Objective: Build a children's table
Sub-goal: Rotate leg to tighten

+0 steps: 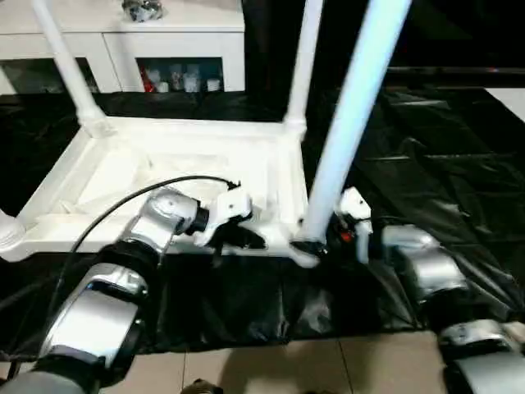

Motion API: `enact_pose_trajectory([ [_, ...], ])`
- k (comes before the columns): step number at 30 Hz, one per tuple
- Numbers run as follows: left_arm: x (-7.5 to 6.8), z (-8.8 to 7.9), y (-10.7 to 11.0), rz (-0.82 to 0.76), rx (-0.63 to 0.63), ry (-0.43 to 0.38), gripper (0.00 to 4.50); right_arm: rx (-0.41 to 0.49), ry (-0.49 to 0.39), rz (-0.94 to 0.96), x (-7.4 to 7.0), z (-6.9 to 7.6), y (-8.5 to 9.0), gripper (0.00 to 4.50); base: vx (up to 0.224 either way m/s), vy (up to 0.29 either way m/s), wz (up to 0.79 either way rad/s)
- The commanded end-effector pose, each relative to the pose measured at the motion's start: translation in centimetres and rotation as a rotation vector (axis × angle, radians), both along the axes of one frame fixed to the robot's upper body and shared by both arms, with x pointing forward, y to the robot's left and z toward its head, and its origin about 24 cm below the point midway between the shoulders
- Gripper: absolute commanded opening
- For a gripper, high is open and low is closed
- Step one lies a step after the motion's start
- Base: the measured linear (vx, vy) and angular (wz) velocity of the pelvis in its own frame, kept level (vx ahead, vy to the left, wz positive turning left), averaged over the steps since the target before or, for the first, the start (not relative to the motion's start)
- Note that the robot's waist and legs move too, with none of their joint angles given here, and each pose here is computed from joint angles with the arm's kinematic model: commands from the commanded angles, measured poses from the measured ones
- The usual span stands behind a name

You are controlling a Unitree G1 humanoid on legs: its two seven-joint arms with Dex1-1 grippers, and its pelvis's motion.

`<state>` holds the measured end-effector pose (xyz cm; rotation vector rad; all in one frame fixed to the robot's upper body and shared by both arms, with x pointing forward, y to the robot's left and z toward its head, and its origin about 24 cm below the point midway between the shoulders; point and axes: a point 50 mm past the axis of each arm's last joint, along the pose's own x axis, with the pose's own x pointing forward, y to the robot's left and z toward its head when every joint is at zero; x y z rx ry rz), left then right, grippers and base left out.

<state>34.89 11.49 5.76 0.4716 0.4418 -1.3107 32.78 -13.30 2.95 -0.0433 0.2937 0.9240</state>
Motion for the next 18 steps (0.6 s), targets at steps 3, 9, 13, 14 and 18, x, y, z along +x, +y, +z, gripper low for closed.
enact_pose_trajectory([
  [3,0.7,1.2,-4.9,0.082,-0.111,-0.069,0.0,-0.018,0.051,-0.171,0.4,-1.5,3.3,2.64,-0.017,0.011,-0.03],
  [9,0.2,1.2,-7.7,0.09,-0.154,-0.092,0.0,0.005,0.063,-0.348,1.5,-1.1,6.3,2.64,0.0,0.0,0.0],
  [13,0.1,1.2,-7.7,0.082,-0.156,-0.101,0.0,0.036,0.034,-0.326,1.6,-0.6,6.8,3.34,0.0,0.0,0.0],
  [14,0.1,1.3,-7.4,0.064,-0.156,-0.116,0.0,0.056,0.019,-0.324,1.7,-0.3,6.6,3.34,0.0,0.0,0.0],
  [18,0.2,1.3,-6.6,0.061,-0.152,-0.125,0.0,0.063,-0.01,-0.332,2.0,0.1,5.4,3.66,0.0,0.0,0.0],
])
